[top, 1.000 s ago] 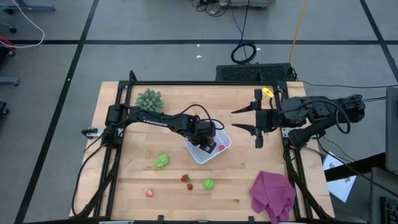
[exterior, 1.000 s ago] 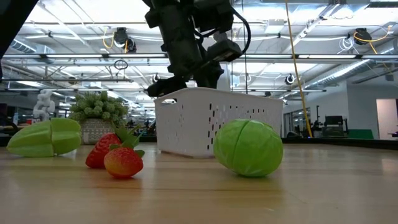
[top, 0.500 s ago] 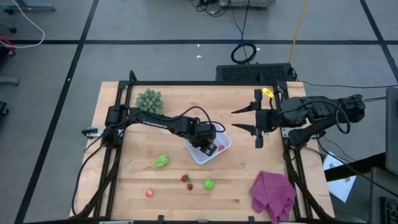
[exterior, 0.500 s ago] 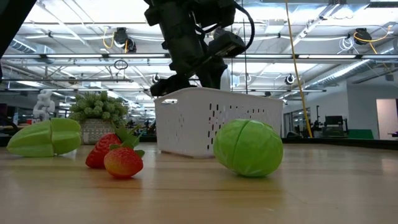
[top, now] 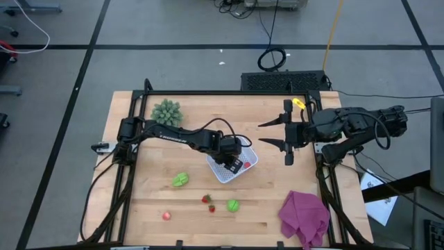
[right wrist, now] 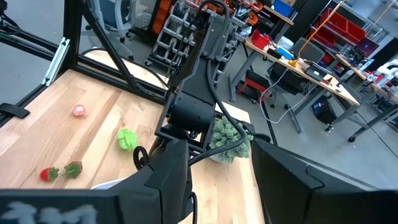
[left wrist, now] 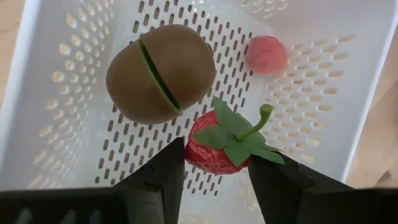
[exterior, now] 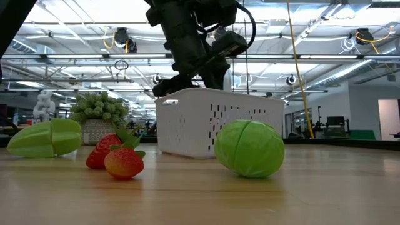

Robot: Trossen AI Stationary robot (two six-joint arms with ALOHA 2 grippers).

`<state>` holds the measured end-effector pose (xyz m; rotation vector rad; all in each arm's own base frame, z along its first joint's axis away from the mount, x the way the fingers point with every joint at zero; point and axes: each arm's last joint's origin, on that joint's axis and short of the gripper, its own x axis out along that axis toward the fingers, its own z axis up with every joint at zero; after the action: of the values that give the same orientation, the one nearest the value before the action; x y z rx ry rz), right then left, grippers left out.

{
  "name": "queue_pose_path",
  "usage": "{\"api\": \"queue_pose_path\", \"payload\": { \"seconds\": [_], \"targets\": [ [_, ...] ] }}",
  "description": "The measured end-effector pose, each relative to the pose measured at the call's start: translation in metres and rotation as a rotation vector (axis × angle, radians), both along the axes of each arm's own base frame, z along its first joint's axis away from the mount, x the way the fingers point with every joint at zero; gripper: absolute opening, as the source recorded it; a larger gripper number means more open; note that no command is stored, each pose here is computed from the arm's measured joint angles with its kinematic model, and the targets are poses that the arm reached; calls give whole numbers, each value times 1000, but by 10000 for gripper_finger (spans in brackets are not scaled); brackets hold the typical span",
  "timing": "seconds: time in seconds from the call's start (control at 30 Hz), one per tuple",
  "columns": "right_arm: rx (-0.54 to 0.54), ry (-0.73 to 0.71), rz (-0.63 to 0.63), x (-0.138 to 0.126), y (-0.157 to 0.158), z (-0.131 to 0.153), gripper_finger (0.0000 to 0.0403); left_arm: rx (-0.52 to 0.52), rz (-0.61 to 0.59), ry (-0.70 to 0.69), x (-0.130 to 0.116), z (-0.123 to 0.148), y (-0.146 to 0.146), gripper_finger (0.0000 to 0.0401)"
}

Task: Pick and placing Produce into tupperware
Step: Put the top strawberry into the white bin, then put the starfruit into the white bin

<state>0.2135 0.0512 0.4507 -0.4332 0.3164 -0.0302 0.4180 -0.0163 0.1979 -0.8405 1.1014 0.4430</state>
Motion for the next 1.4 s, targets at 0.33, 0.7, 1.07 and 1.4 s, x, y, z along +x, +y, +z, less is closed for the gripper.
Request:
{"api": "queue_pose_path", "payload": {
  "seconds": [0.33, 0.7, 1.07, 1.4],
  "targets": [
    [0, -1, 0, 0, 0, 0, 171, 3, -6, -1, 0, 0, 0, 177],
    [0, -2, 0, 0, 0, 0, 171, 3, -7, -7, 0, 1, 0, 229],
    [1, -4, 0, 0, 0, 0, 171, 5, -65, -197, -2, 42, -3, 195],
    [0, 23, -3, -1, 0, -2, 171, 185, -179, -412, -50, 129, -42, 146]
  ]
}}
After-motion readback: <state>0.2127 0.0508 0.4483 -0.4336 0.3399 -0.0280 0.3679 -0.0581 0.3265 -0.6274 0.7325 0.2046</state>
